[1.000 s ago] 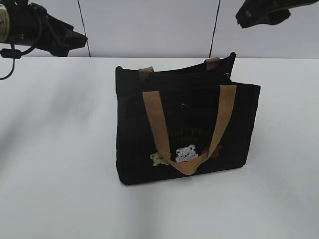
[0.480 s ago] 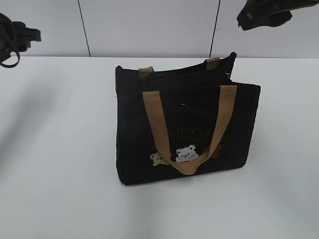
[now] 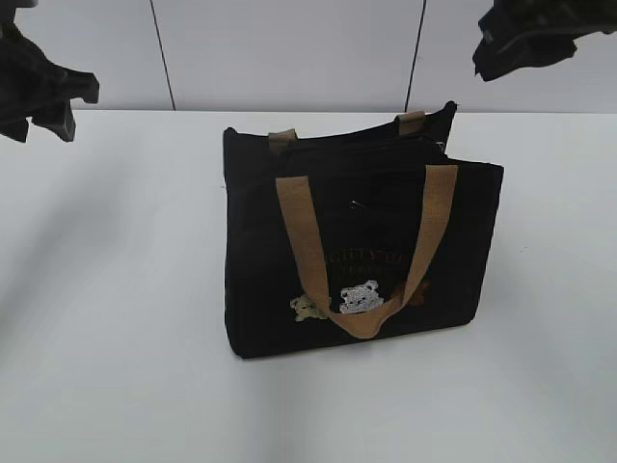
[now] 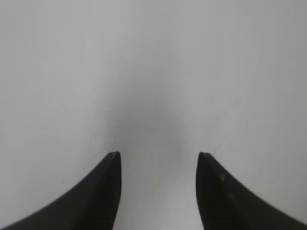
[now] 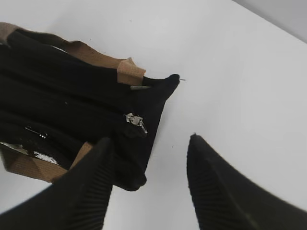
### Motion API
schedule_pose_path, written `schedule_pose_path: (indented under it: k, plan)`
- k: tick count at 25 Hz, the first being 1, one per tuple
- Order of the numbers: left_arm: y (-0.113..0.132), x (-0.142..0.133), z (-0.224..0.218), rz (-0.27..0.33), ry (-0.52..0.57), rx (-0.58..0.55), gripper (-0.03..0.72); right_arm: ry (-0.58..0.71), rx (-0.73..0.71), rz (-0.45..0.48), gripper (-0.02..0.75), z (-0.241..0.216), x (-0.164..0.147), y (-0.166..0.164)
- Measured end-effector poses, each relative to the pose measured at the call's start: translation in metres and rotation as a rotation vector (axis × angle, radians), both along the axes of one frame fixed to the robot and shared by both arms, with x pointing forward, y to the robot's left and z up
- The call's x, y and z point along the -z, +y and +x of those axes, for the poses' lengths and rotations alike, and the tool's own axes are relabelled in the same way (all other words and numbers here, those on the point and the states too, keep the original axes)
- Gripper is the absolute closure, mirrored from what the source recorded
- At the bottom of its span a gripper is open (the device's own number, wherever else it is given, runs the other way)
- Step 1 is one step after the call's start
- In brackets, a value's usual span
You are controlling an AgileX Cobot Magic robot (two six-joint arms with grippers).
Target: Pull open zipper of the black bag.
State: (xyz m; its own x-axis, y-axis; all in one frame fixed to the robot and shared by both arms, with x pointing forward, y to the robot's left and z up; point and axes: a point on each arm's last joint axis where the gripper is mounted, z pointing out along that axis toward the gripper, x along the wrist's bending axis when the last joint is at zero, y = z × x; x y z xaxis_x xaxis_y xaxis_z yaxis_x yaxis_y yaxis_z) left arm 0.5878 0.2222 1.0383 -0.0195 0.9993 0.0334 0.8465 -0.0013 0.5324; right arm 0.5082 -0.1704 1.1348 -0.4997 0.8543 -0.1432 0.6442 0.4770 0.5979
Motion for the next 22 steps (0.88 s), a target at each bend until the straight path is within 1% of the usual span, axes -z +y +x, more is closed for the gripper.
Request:
schedule_pose_path:
  k: [2, 3, 5, 7, 10, 12, 15, 17, 19, 22]
  plan:
    - [-0.003, -0.008, -0.003, -0.021, 0.073, 0.02, 0.308, 0.017, 0.036, 0.019, 0.36, -0.001, -0.006, -0.001]
    - [-0.004, -0.012, -0.005, -0.022, 0.111, 0.025, 0.31, 0.023, 0.058, 0.03, 0.36, -0.001, -0.009, -0.003]
    - [-0.005, -0.019, -0.009, -0.031, 0.171, 0.024, 0.321, 0.031, 0.13, 0.061, 0.36, 0.001, -0.019, -0.011]
    - [-0.005, -0.024, -0.012, -0.03, 0.211, 0.021, 0.327, 0.065, 0.214, 0.07, 0.36, 0.003, -0.024, -0.025]
    - [-0.006, -0.031, -0.015, -0.042, 0.252, 0.013, 0.333, 0.15, 0.335, 0.043, 0.36, 0.004, -0.022, -0.054]
    - [-0.006, -0.034, -0.015, -0.043, 0.265, 0.014, 0.335, 0.172, 0.41, 0.036, 0.36, 0.007, -0.021, -0.075]
    - [-0.006, -0.036, -0.017, -0.038, 0.281, 0.025, 0.335, 0.185, 0.456, 0.042, 0.36, 0.009, -0.02, -0.097]
    - [-0.006, -0.036, -0.018, -0.029, 0.298, 0.038, 0.335, 0.197, 0.48, 0.064, 0.36, 0.011, -0.02, -0.109]
    - [-0.005, -0.036, -0.02, -0.019, 0.319, 0.047, 0.335, 0.213, 0.486, 0.077, 0.36, 0.014, -0.016, -0.118]
    - [-0.005, -0.036, -0.021, -0.015, 0.328, 0.053, 0.335, 0.247, 0.477, 0.072, 0.36, 0.022, -0.007, -0.123]
